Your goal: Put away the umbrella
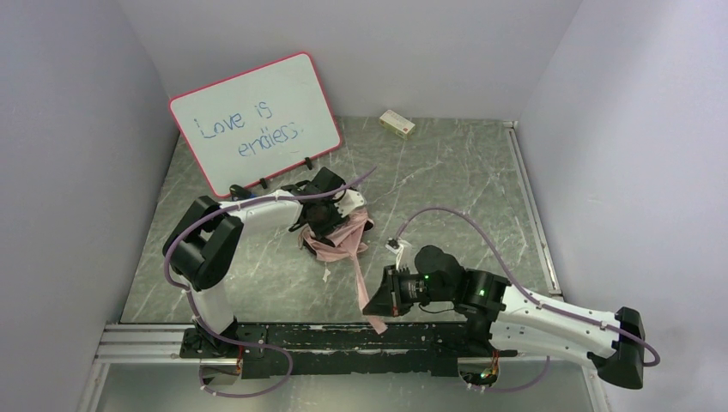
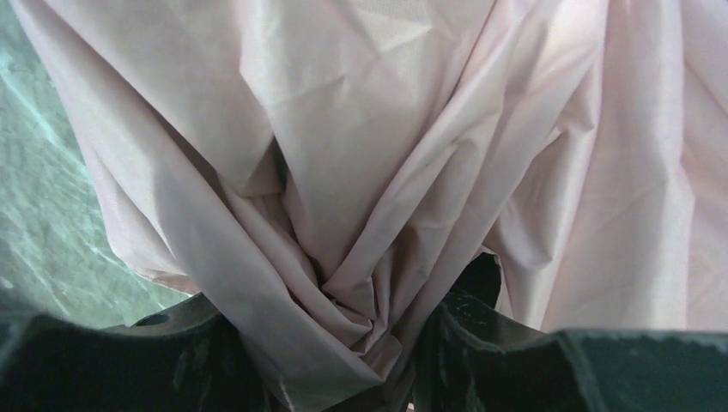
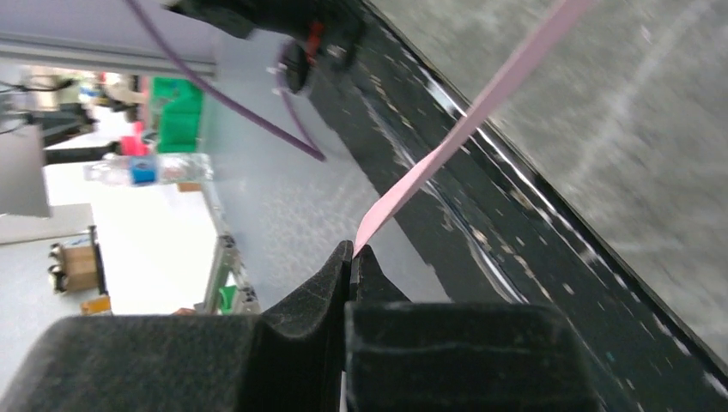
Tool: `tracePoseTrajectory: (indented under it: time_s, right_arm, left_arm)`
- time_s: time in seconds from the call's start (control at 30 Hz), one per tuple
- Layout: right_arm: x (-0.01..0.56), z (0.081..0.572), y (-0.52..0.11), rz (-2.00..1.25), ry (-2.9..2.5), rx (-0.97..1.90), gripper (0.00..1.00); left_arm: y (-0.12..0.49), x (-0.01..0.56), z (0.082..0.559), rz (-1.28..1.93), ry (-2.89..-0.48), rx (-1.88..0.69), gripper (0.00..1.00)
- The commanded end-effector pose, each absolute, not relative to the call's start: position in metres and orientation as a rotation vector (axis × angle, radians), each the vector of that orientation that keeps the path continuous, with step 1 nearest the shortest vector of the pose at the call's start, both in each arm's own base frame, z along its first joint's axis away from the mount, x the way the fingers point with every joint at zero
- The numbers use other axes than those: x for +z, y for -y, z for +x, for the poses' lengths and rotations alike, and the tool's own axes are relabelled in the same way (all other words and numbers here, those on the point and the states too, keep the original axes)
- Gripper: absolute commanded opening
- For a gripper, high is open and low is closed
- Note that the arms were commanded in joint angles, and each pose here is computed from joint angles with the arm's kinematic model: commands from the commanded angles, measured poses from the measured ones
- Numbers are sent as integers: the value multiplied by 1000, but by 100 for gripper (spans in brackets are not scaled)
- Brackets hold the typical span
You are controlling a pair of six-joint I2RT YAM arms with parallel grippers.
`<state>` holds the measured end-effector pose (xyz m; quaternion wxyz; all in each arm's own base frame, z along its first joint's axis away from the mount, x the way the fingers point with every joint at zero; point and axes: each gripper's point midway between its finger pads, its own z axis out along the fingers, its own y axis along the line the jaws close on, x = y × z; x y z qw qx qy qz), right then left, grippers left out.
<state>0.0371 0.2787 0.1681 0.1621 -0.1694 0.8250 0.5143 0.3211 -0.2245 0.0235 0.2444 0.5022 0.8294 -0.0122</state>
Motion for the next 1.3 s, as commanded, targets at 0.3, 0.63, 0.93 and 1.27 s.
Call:
tracePoseTrajectory:
  time_s: [0.3, 0.63, 0.93, 1.27]
  right_arm:
    - [99, 57, -214, -439, -2734, 678, 50]
    - [124, 149, -237, -372, -2338, 537, 68]
    - [122, 210, -255, -189, -2176, 1058, 71]
    - [106, 209, -248, -154, -2098, 1212, 77]
  left_arm:
    - [193, 14, 346, 1289, -2279, 212, 5]
    - [196, 16, 347, 1294, -2269, 207, 5]
    - [199, 17, 344, 1302, -2252, 197, 5]
    - [203, 22, 346, 1260, -2205, 243, 5]
